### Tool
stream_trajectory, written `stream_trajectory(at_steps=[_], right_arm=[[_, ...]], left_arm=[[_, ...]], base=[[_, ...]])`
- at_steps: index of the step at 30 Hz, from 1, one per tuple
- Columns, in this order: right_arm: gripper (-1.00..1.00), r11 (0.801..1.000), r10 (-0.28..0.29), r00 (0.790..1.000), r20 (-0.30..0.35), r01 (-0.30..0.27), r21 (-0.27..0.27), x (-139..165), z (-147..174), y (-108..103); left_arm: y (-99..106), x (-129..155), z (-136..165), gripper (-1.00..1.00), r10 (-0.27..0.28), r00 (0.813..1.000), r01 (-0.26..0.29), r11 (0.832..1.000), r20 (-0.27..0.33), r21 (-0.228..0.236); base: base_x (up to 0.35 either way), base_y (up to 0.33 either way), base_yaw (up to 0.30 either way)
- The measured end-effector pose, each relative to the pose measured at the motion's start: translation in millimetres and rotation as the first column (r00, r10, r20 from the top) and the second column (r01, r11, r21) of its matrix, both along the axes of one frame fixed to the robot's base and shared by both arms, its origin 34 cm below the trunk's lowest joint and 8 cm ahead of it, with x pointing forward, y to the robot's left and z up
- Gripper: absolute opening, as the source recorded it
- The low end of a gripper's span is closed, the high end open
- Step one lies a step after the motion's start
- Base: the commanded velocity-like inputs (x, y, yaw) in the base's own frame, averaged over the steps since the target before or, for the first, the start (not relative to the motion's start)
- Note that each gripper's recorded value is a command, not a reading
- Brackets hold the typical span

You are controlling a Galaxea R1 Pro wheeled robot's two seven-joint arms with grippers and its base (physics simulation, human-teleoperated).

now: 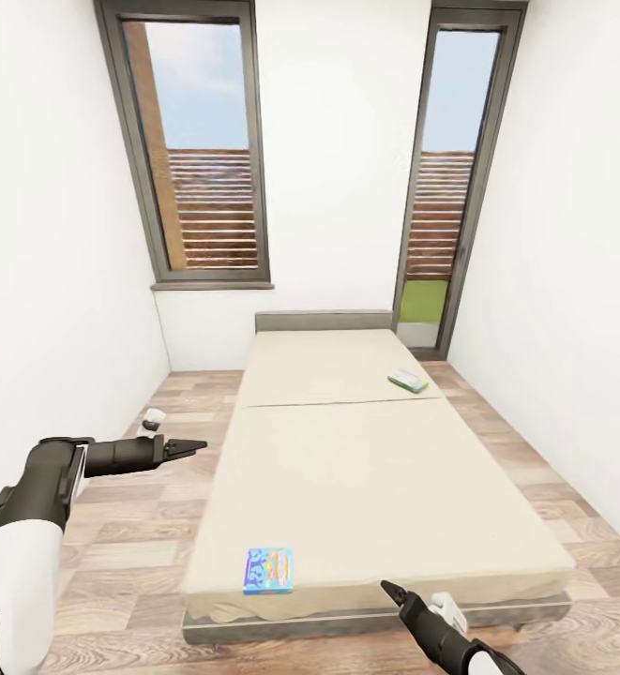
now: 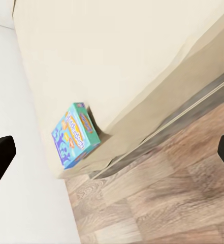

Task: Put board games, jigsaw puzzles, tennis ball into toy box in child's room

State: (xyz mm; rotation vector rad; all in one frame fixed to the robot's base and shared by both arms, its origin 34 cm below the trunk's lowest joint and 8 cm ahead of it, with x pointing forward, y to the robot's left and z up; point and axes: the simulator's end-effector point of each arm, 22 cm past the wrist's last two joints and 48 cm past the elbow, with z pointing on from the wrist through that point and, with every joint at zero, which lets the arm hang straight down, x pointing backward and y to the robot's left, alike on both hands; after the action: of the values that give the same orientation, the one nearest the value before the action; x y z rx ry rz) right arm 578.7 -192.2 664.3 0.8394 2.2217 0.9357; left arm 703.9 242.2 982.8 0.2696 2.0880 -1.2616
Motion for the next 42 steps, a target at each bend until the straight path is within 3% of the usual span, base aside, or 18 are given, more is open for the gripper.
stream_trajectory(at_steps=[17,21,29,33,39,42], right_arm=[[1.00,1.000,-0.002,1.000,-0.018,0.002,0.004,-5.5,-5.8,1.2],[1.00,1.000,-0.001,1.000,-0.032,0.002,0.019,-10.4,-9.8,9.4],[1.00,0.996,0.004,0.999,-0.033,-0.001,0.084,-13.2,-6.7,35.8],[1.00,0.986,-0.011,0.999,-0.051,0.020,0.167,-9.3,1.3,58.0],[1.00,0.961,-0.080,0.994,-0.072,0.096,0.260,-1.2,10.0,61.4],[1.00,0.955,-0.098,0.992,-0.079,0.116,0.273,0.1,10.6,60.3]], left_arm=[[-1.7,-0.1,-0.3,1.00,-0.001,1.000,0.001,1.000,-0.005,-0.003],[-2.6,-0.1,-0.3,1.00,-0.003,1.000,0.003,1.000,-0.003,-0.003],[-3.3,-0.2,-0.4,1.00,-0.004,1.000,0.004,1.000,-0.003,-0.003],[-3.8,-0.1,-0.3,1.00,-0.005,1.000,0.005,1.000,-0.002,-0.004],[-3.5,-0.2,-0.4,1.00,-0.004,1.000,0.004,1.000,-0.004,-0.004],[-3.6,-0.3,-0.5,1.00,-0.004,1.000,0.004,1.000,-0.006,-0.004]], base=[[0.000,0.141,0.000],[0.000,0.050,0.000],[0.000,0.088,0.000],[0.000,0.024,0.000],[0.000,0.005,0.000],[0.000,0.001,0.000]])
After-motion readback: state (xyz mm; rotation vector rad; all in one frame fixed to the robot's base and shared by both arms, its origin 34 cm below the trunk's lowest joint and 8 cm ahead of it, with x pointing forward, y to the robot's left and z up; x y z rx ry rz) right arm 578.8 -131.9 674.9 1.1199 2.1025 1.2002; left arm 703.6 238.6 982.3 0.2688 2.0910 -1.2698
